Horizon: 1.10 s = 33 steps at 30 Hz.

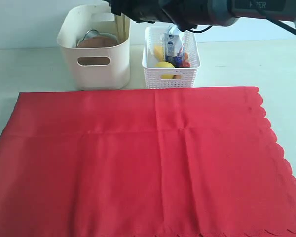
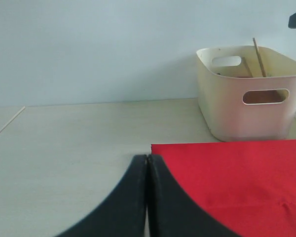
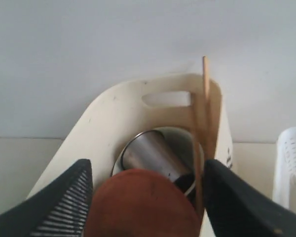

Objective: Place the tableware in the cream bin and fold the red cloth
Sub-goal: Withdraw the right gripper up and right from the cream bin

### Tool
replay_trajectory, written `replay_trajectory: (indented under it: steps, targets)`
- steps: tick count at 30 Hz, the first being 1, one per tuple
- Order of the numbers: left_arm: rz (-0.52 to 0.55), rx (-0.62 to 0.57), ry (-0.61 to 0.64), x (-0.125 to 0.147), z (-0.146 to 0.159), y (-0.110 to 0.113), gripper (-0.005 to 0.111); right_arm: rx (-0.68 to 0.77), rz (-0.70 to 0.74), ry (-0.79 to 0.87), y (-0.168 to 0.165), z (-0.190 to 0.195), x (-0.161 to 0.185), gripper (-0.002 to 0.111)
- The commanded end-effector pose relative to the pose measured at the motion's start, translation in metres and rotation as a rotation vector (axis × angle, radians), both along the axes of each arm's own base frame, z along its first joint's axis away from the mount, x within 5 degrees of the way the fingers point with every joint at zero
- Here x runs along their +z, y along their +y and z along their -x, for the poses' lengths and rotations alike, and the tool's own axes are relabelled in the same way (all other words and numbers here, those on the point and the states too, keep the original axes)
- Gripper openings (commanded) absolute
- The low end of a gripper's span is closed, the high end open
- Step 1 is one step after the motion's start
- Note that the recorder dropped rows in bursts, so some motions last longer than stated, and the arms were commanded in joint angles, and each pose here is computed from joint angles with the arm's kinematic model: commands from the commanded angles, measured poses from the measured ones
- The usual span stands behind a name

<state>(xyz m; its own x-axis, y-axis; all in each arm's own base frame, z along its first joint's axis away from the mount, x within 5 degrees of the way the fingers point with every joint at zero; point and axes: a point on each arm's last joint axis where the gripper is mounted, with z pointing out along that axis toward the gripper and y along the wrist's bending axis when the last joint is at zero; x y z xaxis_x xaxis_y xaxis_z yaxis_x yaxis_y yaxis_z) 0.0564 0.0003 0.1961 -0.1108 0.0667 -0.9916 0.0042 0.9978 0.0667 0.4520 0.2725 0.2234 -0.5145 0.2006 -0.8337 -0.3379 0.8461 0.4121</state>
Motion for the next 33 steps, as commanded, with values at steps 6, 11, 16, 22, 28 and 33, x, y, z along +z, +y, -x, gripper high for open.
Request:
replay_trajectory:
  steps: [6,11,16,22,28,33]
  targets:
    - [0.006,0.000,-0.006,0.000,0.000,0.000,0.001,0.127,0.129,-0.071,-0.006,0.015,0.030,0.027]
    - [0.006,0.000,-0.006,0.000,0.000,0.000,0.001,0.123,0.144,-0.069,-0.012,0.024,0.033,0.000]
    - [0.006,0.000,-0.006,0.000,0.000,0.000,0.001,0.085,0.167,-0.080,-0.024,0.036,0.032,0.000]
    - [0.006,0.000,-0.006,0.000,0.000,0.000,0.001,0.015,0.200,-0.089,-0.043,0.054,0.024,0.000]
    - [0.006,0.000,-0.006,0.000,0.000,0.000,0.001,-0.068,0.245,-0.124,-0.063,0.071,0.016,0.000]
    - [0.006,0.000,-0.006,0.000,0.000,0.000,0.001,-0.102,0.266,-0.133,-0.074,0.083,0.012,0.000]
